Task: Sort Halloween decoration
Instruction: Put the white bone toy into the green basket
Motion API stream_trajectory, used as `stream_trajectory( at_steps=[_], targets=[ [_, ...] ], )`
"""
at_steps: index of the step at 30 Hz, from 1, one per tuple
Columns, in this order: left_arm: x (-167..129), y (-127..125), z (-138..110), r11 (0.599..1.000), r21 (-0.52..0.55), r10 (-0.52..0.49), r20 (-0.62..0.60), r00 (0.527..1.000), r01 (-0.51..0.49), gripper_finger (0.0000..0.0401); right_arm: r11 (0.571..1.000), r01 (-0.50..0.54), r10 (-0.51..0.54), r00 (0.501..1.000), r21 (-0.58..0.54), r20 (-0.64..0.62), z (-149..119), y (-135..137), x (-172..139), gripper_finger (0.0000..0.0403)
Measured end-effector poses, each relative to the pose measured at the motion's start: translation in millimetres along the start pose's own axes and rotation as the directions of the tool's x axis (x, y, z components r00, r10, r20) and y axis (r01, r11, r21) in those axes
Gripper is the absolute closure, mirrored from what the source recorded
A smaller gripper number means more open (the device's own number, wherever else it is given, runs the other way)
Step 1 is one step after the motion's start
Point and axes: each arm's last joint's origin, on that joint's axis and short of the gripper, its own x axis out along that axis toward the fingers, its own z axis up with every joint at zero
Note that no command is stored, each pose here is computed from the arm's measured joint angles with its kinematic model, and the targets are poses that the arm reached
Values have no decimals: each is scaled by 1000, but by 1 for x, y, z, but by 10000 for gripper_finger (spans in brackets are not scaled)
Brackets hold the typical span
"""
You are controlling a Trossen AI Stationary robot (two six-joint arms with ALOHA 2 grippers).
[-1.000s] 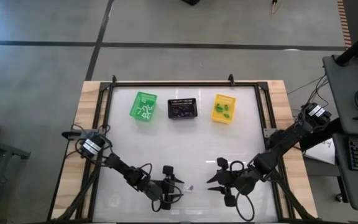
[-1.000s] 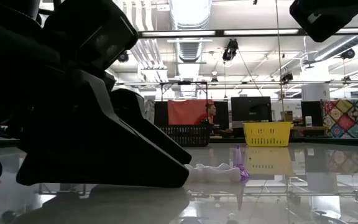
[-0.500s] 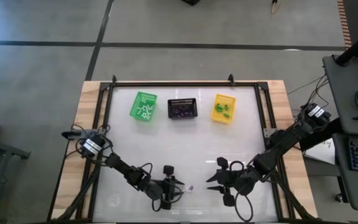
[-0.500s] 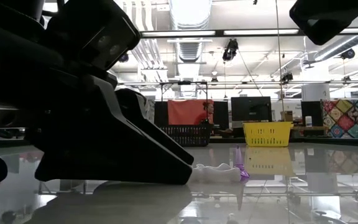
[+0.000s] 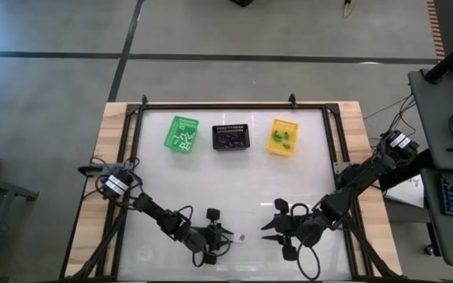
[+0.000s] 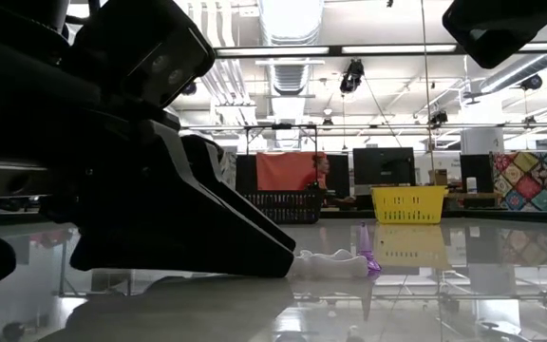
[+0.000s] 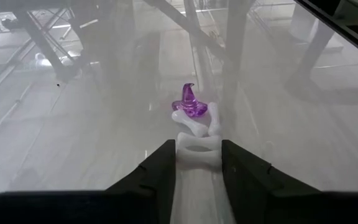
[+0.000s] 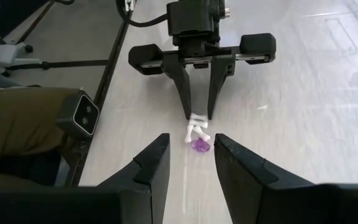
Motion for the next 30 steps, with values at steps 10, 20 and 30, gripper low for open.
stream_trajectory(
  at_steps=[10,20,30],
  targets=[
    [-6,2,13,1000,25,6,22,1000,-6,307,1000,0,0,1000,1,0,0,0,0,284],
    [-37,23,51,995,66,79,-8,997,-79,308,1000,0,0,1000,-4,1,0,0,0,284],
    [-107,104,70,947,-34,320,63,945,-319,308,999,39,-38,999,-37,26,1,-1,0,284]
  ],
)
